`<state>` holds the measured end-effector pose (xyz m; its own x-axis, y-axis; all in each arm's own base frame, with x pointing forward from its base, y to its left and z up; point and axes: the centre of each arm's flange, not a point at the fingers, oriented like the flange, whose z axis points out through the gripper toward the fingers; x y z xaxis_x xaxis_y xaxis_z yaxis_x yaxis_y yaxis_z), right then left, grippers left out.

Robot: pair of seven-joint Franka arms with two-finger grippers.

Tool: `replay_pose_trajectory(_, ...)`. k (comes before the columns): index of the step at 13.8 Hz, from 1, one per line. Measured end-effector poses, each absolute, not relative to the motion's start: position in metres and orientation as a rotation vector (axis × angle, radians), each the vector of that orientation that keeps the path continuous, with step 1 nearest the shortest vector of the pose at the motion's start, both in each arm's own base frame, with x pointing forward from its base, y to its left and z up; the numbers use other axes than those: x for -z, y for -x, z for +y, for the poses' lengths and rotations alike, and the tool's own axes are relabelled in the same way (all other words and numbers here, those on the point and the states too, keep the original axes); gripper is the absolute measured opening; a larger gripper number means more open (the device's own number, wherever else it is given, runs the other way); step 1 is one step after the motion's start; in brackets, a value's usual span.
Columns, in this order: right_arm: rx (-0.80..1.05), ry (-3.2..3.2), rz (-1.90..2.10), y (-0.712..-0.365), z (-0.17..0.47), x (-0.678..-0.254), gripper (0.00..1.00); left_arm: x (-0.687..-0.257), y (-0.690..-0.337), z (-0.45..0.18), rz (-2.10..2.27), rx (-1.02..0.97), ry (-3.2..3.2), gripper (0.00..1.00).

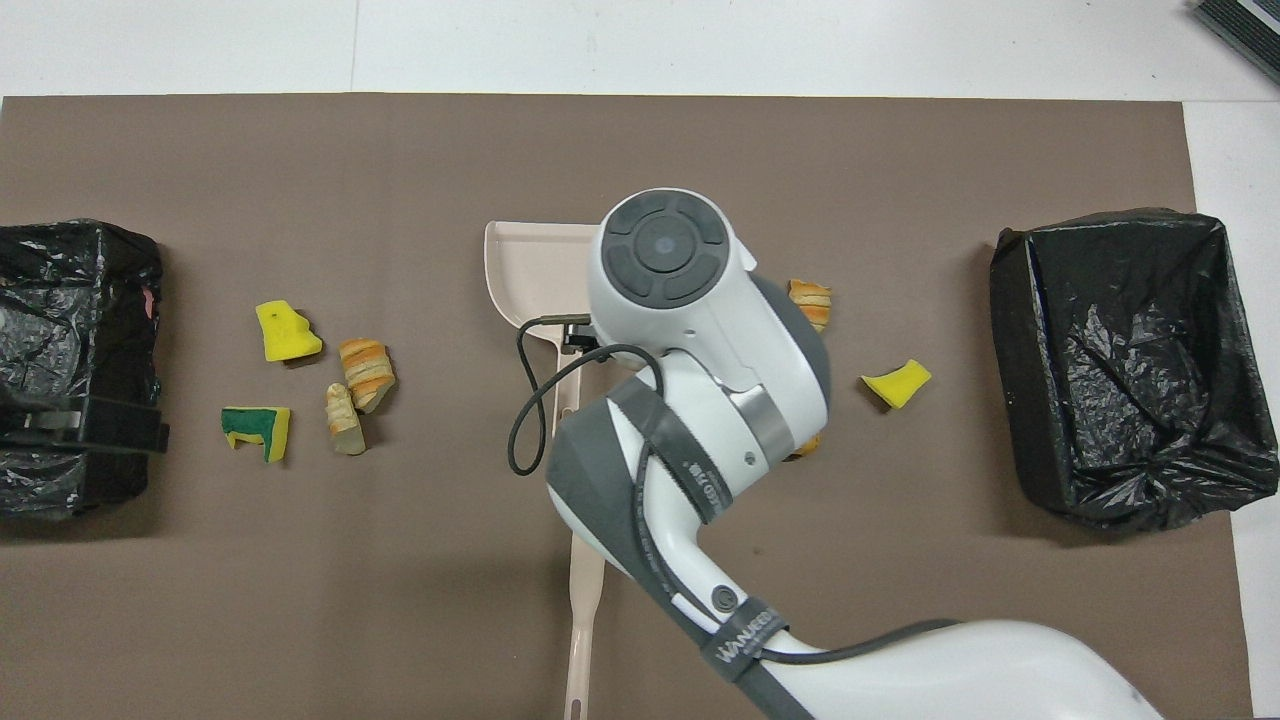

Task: Sweep and dump trash in bin
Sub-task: 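Grasp the beige dustpan handle with the right gripper and lift it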

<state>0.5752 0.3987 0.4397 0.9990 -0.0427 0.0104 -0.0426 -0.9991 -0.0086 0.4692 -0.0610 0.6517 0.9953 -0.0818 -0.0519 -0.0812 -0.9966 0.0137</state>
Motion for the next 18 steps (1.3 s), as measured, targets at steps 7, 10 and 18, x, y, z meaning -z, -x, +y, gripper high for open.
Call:
replay_pose_trajectory(7,0.050,3.178,-0.047,-0.560,0.470,-0.351,1.00,-0.650,-0.459,-0.061,-0.130,0.089,-3.128,1.00)
replay_pose_trajectory(10,0.069,3.168,-0.050,-0.563,0.472,-0.344,0.87,-0.649,-0.460,-0.061,-0.129,0.090,-3.127,1.00)
replay_pose_trajectory(18,0.095,3.160,-0.031,-0.572,0.465,-0.352,0.32,-0.648,-0.460,-0.062,-0.162,0.079,-3.117,1.00)
